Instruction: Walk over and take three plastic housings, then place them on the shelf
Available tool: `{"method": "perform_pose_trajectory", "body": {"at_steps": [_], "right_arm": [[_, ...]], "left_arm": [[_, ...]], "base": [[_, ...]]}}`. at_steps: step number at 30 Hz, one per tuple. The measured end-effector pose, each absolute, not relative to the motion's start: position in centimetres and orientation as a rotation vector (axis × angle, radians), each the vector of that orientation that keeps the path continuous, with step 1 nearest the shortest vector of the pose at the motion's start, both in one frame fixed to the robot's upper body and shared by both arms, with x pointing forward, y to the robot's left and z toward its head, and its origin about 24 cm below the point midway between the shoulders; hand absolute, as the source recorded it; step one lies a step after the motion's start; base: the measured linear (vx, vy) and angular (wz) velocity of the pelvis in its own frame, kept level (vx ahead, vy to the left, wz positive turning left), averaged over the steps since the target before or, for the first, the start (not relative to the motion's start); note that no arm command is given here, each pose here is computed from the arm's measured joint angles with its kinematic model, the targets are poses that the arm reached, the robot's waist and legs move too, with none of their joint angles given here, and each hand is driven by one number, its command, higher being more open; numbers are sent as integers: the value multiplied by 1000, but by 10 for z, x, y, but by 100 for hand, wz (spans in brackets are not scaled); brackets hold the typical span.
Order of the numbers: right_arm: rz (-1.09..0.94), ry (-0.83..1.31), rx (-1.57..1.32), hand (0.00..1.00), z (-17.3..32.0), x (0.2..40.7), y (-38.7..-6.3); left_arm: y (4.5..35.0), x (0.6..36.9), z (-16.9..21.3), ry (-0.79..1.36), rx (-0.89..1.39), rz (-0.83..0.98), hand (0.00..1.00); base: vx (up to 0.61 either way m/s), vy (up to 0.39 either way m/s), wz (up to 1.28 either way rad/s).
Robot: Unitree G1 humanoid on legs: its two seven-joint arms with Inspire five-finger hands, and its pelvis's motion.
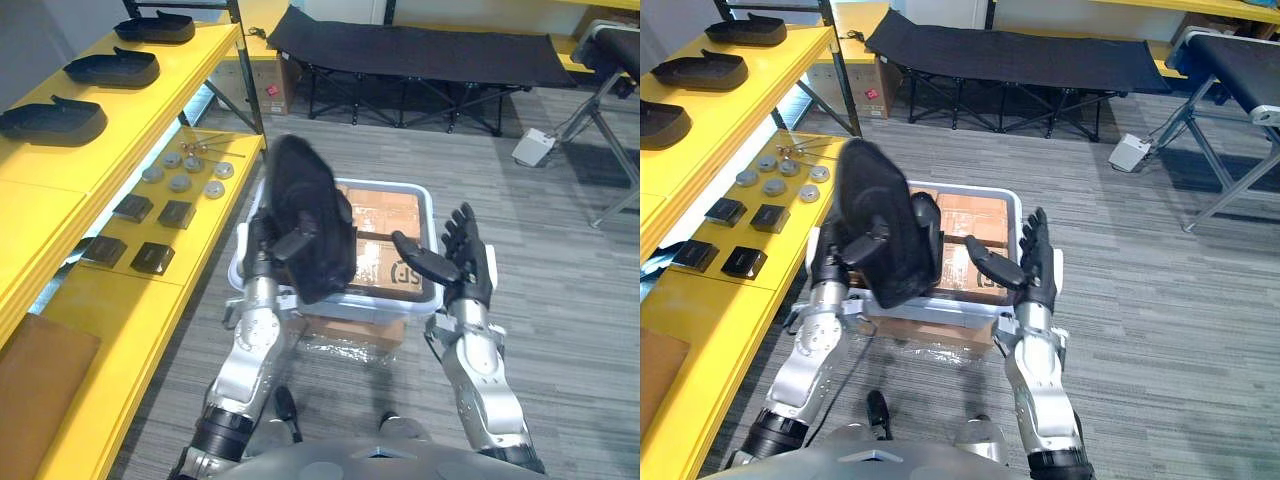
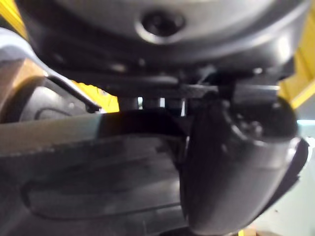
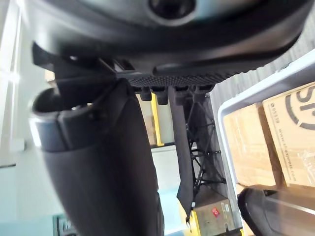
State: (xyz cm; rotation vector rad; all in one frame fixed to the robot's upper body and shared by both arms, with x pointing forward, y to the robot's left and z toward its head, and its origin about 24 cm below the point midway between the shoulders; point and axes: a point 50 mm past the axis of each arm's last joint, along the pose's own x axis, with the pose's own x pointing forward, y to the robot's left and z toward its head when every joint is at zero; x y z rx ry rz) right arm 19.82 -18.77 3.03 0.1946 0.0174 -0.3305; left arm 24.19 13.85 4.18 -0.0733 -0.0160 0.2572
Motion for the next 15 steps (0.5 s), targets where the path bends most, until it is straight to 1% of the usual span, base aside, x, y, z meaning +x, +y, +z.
{"method": "perform_pose_trajectory", "body": {"at_steps": [4, 7, 10, 15], "right_arm": [[-372, 57, 203, 100, 18, 177, -201], [-409, 108, 180, 100, 5, 162, -215], [-436, 134, 172, 100, -1, 155, -221], [-431, 142, 153, 100, -2, 154, -221]], "left_arm": [[151, 229, 43, -66, -85, 288, 0], [152, 220, 52, -136, -104, 249, 0], [152, 218, 58, -173, -108, 221, 0], [153, 217, 60, -181, -109, 198, 0]], "base": [[30, 8, -14], [22, 7, -5], [0, 0, 0], [0, 2, 1]]}}
